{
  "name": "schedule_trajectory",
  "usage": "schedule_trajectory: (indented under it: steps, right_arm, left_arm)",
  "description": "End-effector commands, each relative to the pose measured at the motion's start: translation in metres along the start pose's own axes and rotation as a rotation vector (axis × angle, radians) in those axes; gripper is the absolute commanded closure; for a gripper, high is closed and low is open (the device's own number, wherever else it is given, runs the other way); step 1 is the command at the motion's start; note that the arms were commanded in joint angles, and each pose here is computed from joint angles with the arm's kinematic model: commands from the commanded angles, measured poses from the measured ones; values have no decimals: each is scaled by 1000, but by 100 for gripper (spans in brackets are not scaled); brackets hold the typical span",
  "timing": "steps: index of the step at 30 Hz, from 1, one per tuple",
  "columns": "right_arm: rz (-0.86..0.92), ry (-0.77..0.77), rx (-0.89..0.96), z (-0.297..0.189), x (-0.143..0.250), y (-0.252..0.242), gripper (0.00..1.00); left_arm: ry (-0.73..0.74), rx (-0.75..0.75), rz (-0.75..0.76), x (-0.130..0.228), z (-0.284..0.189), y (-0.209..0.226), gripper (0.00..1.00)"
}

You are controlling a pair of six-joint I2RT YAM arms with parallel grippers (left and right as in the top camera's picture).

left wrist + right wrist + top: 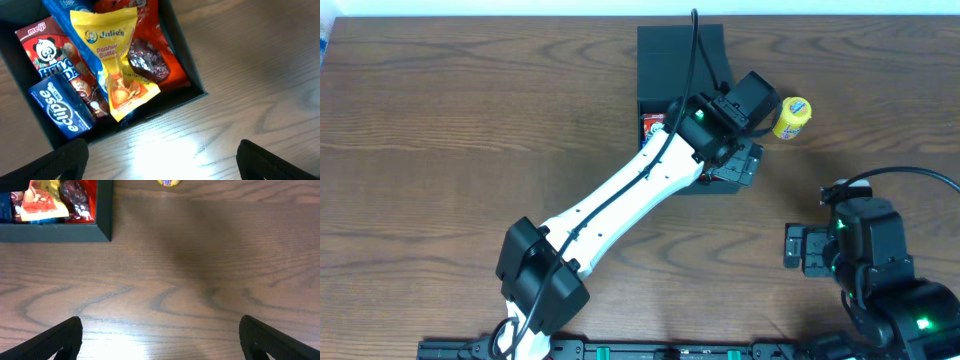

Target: Pack container

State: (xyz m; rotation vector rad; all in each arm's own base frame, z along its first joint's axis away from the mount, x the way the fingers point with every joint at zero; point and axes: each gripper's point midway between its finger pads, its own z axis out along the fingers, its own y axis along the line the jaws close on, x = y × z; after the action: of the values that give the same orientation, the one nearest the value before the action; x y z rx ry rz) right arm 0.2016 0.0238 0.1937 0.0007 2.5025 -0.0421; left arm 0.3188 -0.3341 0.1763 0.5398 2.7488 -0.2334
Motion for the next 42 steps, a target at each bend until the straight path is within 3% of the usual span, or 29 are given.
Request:
schedule_trajectory:
  steps: [1, 9, 14, 19, 28, 42]
  right_arm:
    - [7, -5, 12, -1, -1, -4, 1]
    - [7, -5, 12, -1, -1, -4, 1]
    - [7, -5, 12, -1, -1, -4, 1]
    - [7, -5, 12, -1, -1, -4, 1]
    - [7, -5, 12, -1, -1, -4, 1]
    - [7, -5, 12, -1, -1, -4, 1]
  left_arm:
    - [2, -30, -21, 2, -6, 7, 4]
    - [-60, -213, -58, 12, -54, 45, 5]
    - [-119, -208, -65, 24, -92, 58, 5]
    - [-216, -209, -83, 60, -116, 85, 5]
    - [-336, -203, -148, 118, -134, 132, 5]
    - [-356, -262, -153, 118, -137, 142, 5]
